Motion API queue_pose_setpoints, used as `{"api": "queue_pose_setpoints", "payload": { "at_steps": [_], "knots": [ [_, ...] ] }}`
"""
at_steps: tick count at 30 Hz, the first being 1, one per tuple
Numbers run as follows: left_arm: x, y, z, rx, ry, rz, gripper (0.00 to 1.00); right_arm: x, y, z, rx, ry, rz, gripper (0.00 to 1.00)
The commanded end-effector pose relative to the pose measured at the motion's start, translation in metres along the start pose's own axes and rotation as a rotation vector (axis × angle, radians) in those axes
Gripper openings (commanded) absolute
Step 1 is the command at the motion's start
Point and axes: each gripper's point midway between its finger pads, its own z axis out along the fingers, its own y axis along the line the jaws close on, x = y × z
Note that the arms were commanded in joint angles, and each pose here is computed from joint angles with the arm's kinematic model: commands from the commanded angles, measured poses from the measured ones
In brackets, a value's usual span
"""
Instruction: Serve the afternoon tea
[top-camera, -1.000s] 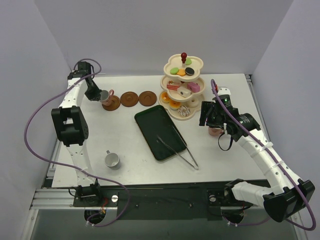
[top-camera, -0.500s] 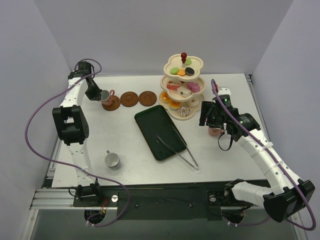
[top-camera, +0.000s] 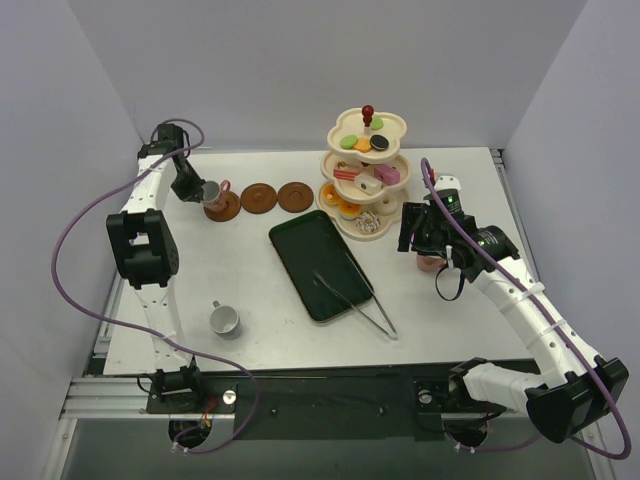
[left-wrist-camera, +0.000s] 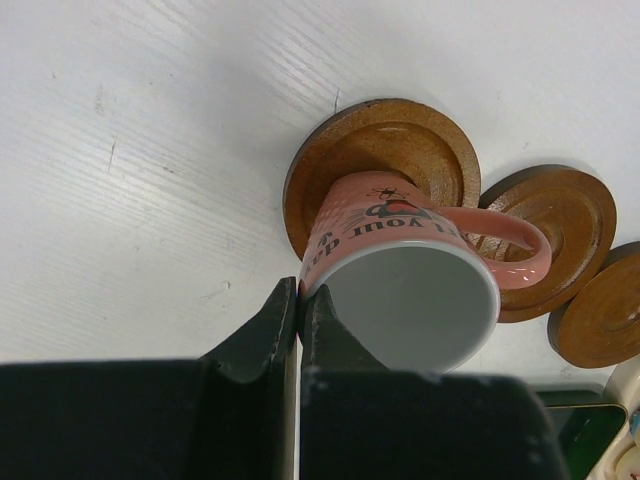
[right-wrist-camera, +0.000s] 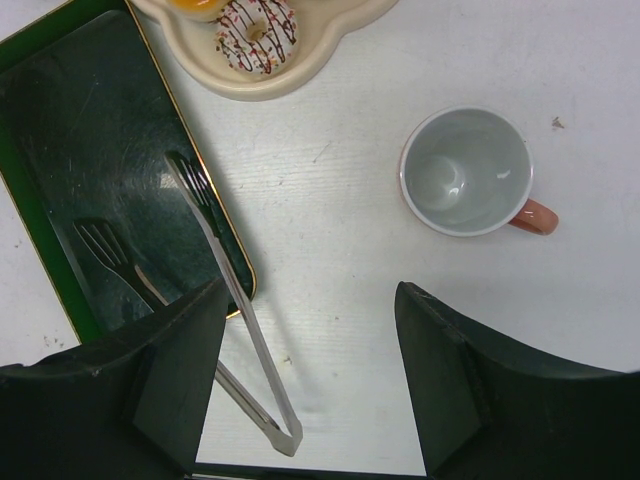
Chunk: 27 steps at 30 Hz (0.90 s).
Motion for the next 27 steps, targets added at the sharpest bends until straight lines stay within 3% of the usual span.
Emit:
{"api": "queue_pose_setpoints", "payload": {
  "at_steps": [1, 27],
  "knots": [
    [-0.021, -0.016, -0.011, 0.064, -0.053, -0.012, 0.0, 0.002, -0.004, 0.002, 0.026, 0.01, -0.005, 0.63],
    [-0.019, -0.02, 0.001, 0.079, -0.026, -0.022, 0.02, 0.001, -0.004, 0.008, 0.034, 0.023, -0.024, 0.63]
  ]
}}
